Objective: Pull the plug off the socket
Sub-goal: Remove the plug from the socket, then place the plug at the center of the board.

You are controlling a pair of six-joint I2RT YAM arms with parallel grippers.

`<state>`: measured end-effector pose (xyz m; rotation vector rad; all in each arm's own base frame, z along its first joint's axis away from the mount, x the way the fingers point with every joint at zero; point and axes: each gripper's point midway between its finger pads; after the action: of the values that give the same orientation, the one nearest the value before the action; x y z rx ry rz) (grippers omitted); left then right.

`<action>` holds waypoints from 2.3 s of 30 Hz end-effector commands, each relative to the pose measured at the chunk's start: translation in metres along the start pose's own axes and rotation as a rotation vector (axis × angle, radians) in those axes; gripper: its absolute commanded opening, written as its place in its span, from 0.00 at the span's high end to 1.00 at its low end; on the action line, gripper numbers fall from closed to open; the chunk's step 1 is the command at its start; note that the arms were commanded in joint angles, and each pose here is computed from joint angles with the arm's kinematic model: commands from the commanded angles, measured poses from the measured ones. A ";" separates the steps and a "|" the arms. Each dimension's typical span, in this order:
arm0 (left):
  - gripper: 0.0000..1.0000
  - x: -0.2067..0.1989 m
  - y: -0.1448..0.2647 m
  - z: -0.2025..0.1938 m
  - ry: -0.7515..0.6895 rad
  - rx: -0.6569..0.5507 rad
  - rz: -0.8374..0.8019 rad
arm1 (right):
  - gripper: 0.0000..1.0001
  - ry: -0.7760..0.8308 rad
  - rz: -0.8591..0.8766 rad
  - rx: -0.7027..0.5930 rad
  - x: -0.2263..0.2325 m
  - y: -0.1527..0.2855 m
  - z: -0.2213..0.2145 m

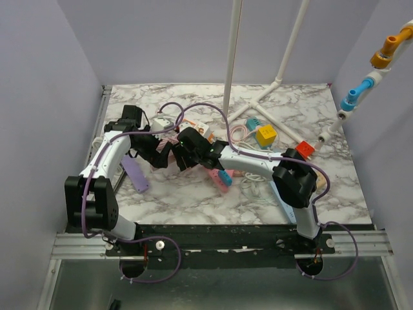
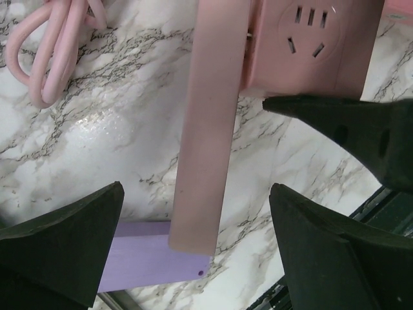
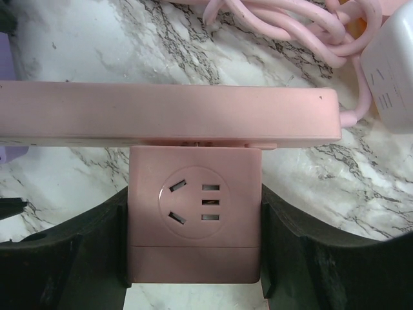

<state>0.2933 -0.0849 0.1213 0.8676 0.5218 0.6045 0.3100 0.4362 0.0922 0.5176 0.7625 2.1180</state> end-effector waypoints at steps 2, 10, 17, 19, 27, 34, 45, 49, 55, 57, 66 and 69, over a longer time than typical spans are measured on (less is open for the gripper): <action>0.04 -0.003 -0.013 0.004 -0.014 -0.017 -0.042 | 0.64 -0.049 0.075 -0.208 0.020 0.034 0.067; 0.33 -0.002 -0.020 -0.001 -0.008 -0.004 -0.051 | 0.65 -0.086 0.109 -0.249 0.024 0.045 0.074; 0.45 -0.003 -0.020 -0.003 -0.007 -0.011 -0.046 | 0.65 -0.123 0.156 -0.296 0.031 0.055 0.084; 0.54 -0.003 -0.019 0.000 -0.007 -0.016 -0.040 | 0.65 -0.127 0.160 -0.286 0.032 0.053 0.082; 0.67 -0.002 -0.013 0.009 -0.010 -0.038 -0.029 | 0.65 -0.132 0.173 -0.246 0.033 0.048 0.068; 1.00 0.017 -0.014 0.004 0.056 0.026 0.051 | 0.68 -0.119 0.171 -0.209 0.031 0.055 0.056; 1.00 0.063 -0.014 -0.012 0.109 0.126 0.298 | 0.68 -0.150 0.139 -0.109 0.018 0.082 0.005; 1.00 0.064 -0.011 -0.010 0.096 0.121 0.317 | 0.68 -0.161 0.138 -0.071 0.024 0.088 -0.003; 1.00 0.058 -0.008 -0.007 0.090 0.111 0.299 | 0.68 -0.223 -0.038 -0.123 -0.028 0.119 0.027; 1.00 0.056 -0.008 -0.007 0.086 0.109 0.289 | 0.68 -0.304 -0.077 -0.141 -0.062 0.133 0.037; 1.00 0.037 -0.020 -0.025 0.068 0.137 0.239 | 0.65 -0.623 -0.395 -0.153 -0.221 0.192 -0.012; 0.99 0.031 -0.023 -0.030 0.064 0.140 0.237 | 0.64 -0.687 -0.481 -0.106 -0.245 0.199 -0.048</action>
<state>0.3041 -0.0651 0.0770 1.0454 0.5553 0.7542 0.3415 0.1595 0.2121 0.7736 0.2180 1.5437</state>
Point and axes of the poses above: each gripper's point midway between its finger pads, its own y axis back along the fingers, its own x axis along the line the jaws close on, z = x × y, and after that the axes turned 1 degree about -y, right-handed
